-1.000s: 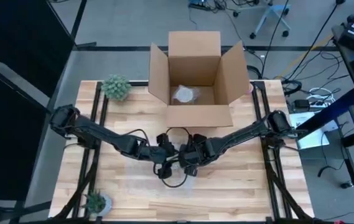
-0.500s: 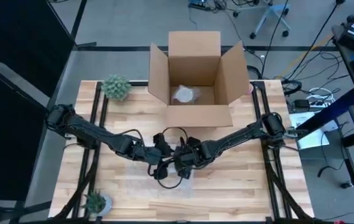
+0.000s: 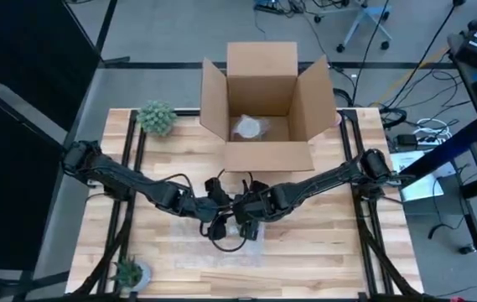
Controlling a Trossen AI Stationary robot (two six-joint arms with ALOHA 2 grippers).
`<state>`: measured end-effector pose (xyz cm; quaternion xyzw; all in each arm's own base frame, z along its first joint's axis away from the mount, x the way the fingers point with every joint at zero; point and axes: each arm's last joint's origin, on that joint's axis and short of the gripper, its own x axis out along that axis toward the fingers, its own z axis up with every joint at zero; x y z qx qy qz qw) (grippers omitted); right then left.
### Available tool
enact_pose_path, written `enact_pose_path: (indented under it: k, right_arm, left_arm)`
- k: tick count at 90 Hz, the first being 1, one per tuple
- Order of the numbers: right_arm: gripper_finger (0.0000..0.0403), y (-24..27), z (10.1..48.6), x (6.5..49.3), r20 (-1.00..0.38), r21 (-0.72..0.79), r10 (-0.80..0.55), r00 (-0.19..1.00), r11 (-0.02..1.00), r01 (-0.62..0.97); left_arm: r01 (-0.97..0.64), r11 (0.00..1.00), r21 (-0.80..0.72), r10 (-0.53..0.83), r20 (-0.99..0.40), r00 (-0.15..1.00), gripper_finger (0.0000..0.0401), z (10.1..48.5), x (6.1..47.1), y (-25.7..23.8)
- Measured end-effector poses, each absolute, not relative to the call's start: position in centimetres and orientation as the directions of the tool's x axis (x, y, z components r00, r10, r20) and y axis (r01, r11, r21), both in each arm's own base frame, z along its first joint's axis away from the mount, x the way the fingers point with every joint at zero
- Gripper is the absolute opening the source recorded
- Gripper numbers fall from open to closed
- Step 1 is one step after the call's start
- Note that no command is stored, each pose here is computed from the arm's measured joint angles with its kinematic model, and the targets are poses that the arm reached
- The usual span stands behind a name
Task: Wrap mug
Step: Wrap the red mug with the bubble wrap
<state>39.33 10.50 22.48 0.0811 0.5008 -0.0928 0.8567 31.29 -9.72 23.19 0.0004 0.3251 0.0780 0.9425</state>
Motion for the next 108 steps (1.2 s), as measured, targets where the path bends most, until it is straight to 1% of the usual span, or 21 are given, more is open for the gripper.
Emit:
enact_pose_path:
  k: [9,19,39,52,67,75,82,93,102,108]
  right_arm:
    - [0.0185,10.5,22.5,39.3,-0.872,0.046,-0.078,0.483,0.97,0.24]
    - [0.0185,10.6,22.5,39.3,-0.873,0.045,-0.079,0.482,0.97,0.24]
    - [0.0185,10.5,21.7,38.6,-0.915,0.002,-0.092,0.392,0.972,0.233]
    - [0.0185,10.6,21.9,38.0,-0.93,-0.01,-0.097,0.353,0.971,0.24]
    - [0.0185,10.8,23.7,37.5,-0.95,-0.006,-0.072,0.305,0.977,0.212]
    - [0.0185,11.1,25.8,36.9,-0.943,-0.007,-0.068,0.325,0.982,0.187]
    - [0.0185,11.2,26.8,36.3,-0.941,-0.026,-0.084,0.327,0.984,0.178]
    - [0.0185,11.1,28.4,35.8,-0.899,-0.082,-0.162,0.408,0.975,0.206]
    - [0.0185,11.0,28.7,36.2,-0.86,-0.115,-0.217,0.461,0.964,0.239]
    - [0.0185,11.1,28.2,36.6,-0.84,-0.11,-0.224,0.494,0.962,0.249]
  left_arm:
    - [-0.182,0.981,0.071,0.188,-0.592,0.784,0.018,22.9,31.7,-9.7]
    - [-0.179,0.981,0.068,0.184,-0.595,0.783,0.018,21.6,32.6,-10.0]
    - [-0.14,0.988,0.061,0.145,-0.654,0.742,0.018,18.5,33.8,-10.5]
    - [-0.131,0.99,0.057,0.136,-0.649,0.749,0.018,18.4,34.0,-10.6]
    - [-0.111,0.992,0.062,0.125,-0.641,0.757,0.018,18.6,34.0,-10.7]
    - [-0.11,0.992,0.063,0.124,-0.642,0.757,0.018,18.6,34.0,-10.6]
    - [-0.108,0.992,0.063,0.123,-0.643,0.756,0.018,18.6,34.0,-10.7]
    - [-0.101,0.993,0.067,0.121,-0.643,0.756,0.018,18.5,34.0,-10.8]
    - [-0.1,0.993,0.068,0.12,-0.642,0.757,0.018,18.5,34.0,-10.8]
    - [-0.1,0.993,0.068,0.12,-0.642,0.757,0.018,18.5,34.0,-10.8]
